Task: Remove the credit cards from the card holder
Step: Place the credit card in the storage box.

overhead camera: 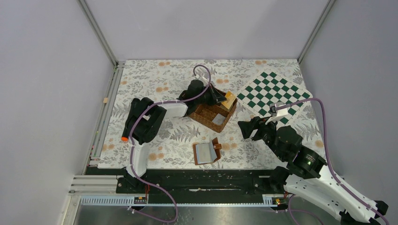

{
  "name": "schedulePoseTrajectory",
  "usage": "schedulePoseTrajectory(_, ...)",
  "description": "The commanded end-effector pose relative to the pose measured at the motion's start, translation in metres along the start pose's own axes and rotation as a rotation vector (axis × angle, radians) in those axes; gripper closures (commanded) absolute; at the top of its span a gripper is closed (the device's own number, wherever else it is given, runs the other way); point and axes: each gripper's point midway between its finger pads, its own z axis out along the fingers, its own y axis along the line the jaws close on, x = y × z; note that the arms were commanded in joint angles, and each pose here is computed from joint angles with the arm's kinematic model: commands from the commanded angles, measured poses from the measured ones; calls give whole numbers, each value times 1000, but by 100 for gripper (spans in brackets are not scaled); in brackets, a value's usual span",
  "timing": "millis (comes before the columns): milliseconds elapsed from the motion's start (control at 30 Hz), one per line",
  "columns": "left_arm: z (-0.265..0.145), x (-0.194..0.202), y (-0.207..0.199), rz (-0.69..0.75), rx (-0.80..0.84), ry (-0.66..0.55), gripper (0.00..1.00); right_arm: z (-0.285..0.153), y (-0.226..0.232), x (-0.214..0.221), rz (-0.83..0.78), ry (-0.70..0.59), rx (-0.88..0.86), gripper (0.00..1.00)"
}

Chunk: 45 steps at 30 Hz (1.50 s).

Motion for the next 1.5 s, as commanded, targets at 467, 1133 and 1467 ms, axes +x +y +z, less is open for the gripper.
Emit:
schedulePoseTrajectory(467, -2, 7, 0, 32, 21, 15, 100, 3, 0, -8, 0, -28, 13, 28)
schedulePoseTrajectory(1133, 12, 23, 31, 38, -94, 131, 79, -6, 3, -18, 17, -63, -16, 28)
schedulePoseTrajectory(1467, -1, 5, 17, 162, -128, 69, 76, -5, 2, -17, 6, -57, -13, 28)
